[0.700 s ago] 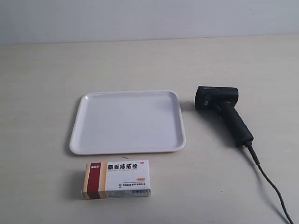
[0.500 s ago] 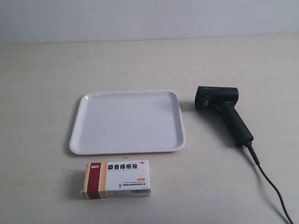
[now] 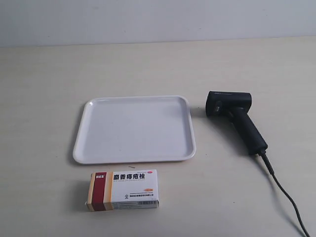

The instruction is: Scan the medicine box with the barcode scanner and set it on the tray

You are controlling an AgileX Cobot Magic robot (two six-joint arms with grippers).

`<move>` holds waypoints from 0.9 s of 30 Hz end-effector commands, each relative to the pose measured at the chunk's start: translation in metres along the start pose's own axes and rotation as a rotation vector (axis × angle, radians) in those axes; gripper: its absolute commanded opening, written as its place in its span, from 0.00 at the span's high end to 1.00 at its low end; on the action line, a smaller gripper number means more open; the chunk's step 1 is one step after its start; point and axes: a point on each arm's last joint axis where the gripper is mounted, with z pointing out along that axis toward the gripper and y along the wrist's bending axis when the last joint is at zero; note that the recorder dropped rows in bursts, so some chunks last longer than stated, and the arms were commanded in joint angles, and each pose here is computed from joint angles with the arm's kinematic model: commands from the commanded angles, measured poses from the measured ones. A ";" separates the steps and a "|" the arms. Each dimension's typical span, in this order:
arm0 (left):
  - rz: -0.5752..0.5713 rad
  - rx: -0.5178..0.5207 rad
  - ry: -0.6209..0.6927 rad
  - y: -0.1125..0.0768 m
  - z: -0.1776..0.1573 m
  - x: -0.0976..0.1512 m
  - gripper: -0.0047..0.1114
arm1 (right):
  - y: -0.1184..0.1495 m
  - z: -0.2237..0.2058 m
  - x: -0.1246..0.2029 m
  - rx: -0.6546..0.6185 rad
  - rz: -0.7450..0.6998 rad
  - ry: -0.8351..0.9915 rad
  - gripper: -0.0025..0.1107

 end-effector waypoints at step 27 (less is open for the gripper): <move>0.350 1.192 1.147 -0.105 0.100 0.177 0.38 | 0.001 -0.001 -0.007 -0.028 0.179 -0.087 0.97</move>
